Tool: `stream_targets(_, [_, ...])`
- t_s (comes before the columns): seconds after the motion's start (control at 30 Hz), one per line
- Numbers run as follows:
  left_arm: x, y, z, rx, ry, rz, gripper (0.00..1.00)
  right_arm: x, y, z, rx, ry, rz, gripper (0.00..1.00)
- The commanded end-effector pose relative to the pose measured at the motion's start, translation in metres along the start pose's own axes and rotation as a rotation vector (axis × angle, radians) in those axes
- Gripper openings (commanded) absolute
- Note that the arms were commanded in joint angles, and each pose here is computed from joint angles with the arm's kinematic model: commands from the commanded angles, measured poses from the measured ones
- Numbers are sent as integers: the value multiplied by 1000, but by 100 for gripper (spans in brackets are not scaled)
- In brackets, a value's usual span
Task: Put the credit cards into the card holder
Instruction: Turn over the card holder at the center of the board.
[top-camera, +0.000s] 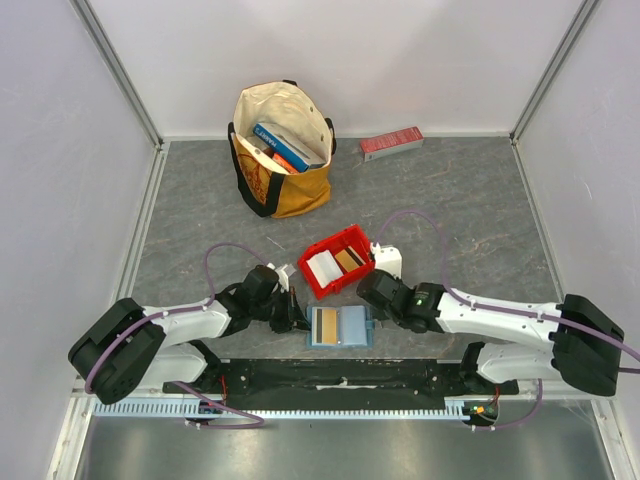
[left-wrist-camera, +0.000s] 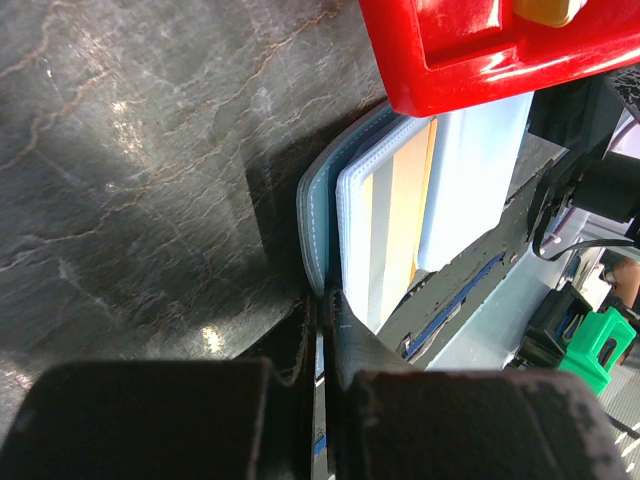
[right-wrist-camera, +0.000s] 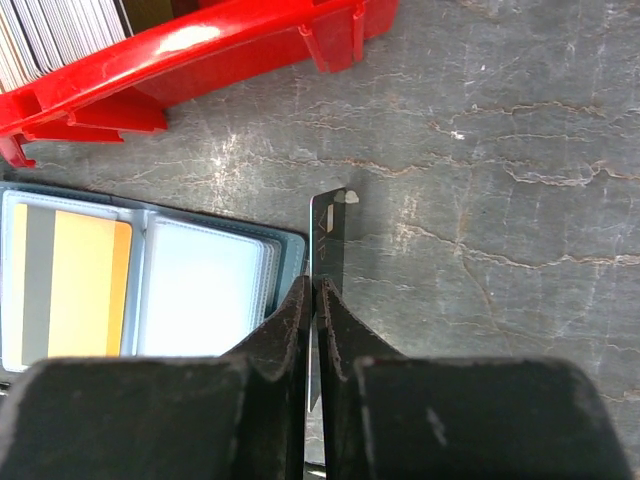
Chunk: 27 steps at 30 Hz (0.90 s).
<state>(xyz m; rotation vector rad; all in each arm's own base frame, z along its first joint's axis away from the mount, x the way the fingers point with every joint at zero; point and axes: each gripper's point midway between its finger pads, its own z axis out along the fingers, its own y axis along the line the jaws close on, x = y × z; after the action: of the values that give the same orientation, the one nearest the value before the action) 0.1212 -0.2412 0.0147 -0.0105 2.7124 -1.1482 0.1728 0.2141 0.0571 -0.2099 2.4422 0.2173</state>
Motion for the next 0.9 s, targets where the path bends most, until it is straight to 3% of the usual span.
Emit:
stream_targets(0.0, [2,1,1,1,16,34,2,-3,1,1,38,-17,9,10])
stream_targets(0.37, [3,3,0,-2,13,29,2,4,-15,5,122,-6,-1,11])
stream_targets(0.87, [3,2,1,1,16,31,2,-1,-9,-2,74,-20,36,0])
